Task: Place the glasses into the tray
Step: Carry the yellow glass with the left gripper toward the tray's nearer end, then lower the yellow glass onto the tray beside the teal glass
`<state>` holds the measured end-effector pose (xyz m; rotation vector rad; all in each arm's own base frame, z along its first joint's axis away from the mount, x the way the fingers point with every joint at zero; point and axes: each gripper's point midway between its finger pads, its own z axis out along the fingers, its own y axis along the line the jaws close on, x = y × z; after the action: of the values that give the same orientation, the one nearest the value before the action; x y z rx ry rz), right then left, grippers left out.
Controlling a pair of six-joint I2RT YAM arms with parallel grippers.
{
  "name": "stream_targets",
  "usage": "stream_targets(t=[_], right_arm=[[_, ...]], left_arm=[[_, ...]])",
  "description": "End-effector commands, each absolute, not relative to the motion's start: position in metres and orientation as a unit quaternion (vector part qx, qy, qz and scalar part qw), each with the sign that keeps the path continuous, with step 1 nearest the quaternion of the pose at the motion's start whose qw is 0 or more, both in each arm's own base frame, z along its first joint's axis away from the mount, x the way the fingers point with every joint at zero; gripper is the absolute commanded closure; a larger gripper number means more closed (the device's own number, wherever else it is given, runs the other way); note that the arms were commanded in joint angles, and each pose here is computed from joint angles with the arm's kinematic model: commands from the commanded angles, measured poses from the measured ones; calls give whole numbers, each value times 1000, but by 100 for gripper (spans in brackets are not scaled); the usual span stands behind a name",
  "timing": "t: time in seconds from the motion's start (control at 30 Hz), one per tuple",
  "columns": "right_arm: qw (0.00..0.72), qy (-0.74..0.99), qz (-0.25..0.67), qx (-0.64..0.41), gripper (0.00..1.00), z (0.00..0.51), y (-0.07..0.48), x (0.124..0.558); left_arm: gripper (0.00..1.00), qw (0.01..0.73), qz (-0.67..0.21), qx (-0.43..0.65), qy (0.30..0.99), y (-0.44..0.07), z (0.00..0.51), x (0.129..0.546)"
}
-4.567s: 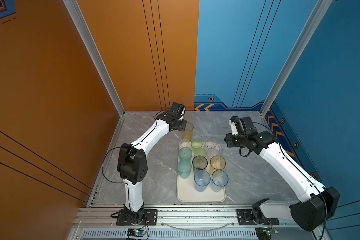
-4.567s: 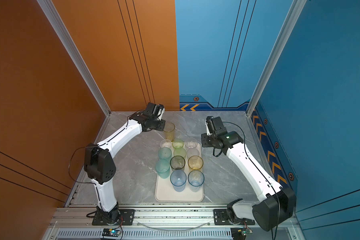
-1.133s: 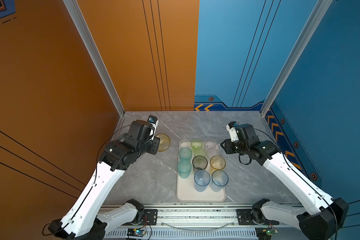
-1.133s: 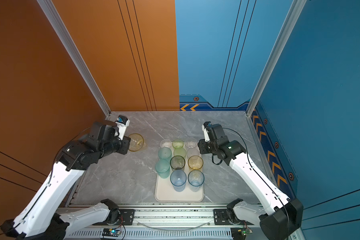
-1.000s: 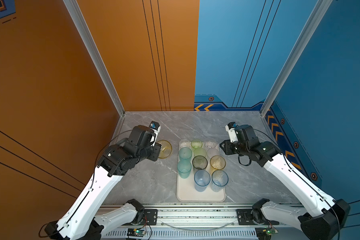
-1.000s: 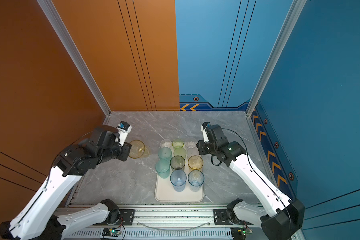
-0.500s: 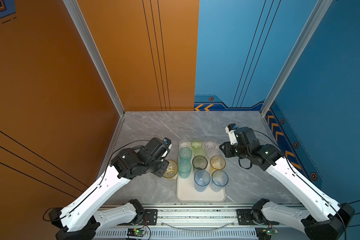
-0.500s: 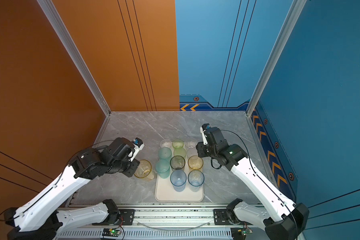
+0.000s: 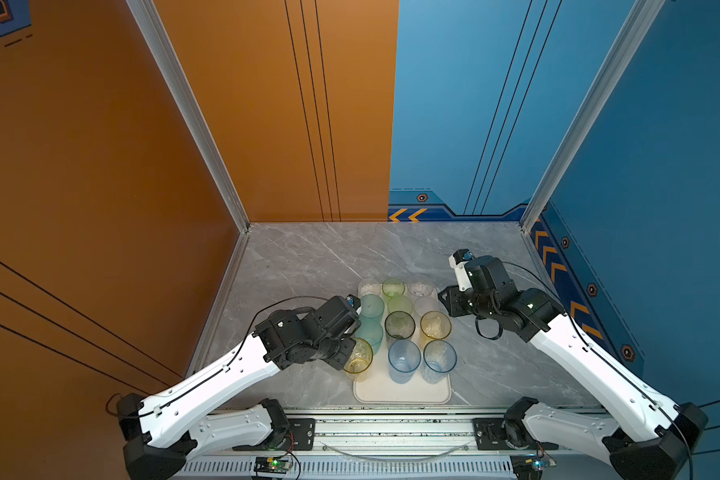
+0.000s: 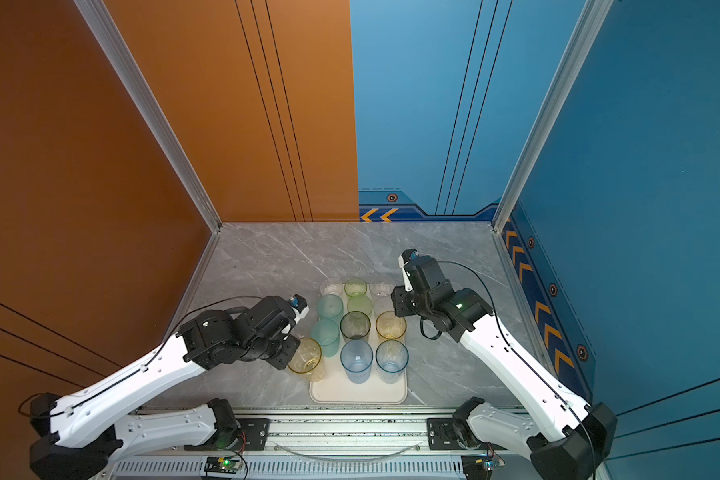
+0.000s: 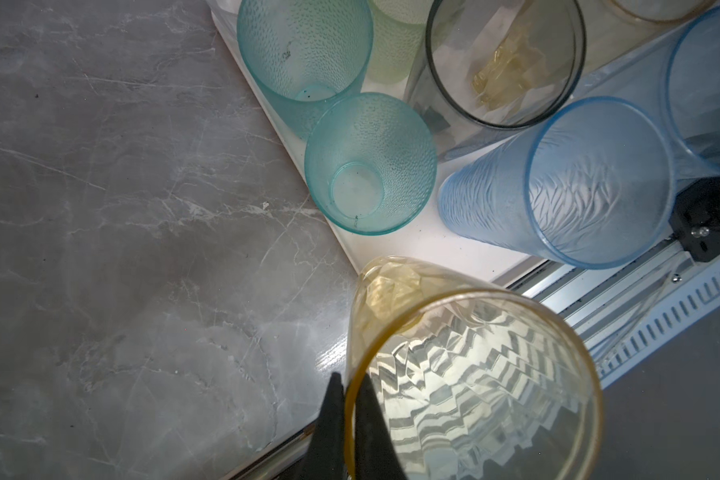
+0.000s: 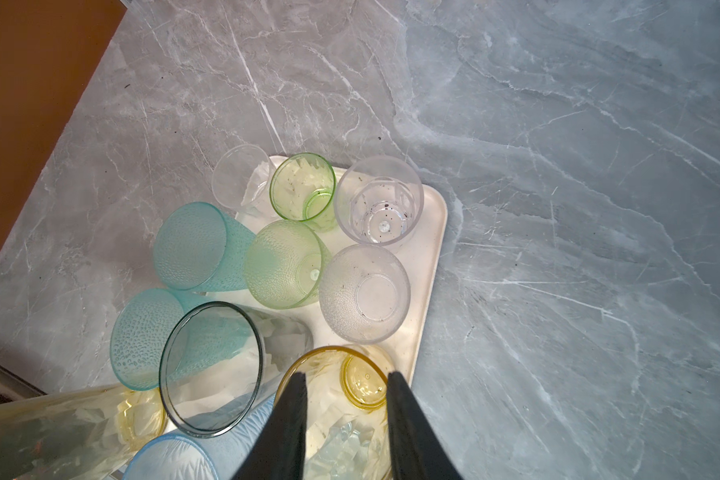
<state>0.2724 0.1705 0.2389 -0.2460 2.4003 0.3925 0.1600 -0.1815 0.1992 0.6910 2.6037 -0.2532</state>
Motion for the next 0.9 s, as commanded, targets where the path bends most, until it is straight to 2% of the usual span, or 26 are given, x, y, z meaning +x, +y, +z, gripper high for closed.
stream_targets(t=[0.0, 0.87], right_arm=[[336, 928, 134, -84, 68, 235, 165, 272], [341, 927, 128, -84, 68, 240, 159, 266]], left_arm=[[96, 225, -118, 239, 937, -194, 198, 161], [96, 205, -106, 241, 942, -201, 173, 163]])
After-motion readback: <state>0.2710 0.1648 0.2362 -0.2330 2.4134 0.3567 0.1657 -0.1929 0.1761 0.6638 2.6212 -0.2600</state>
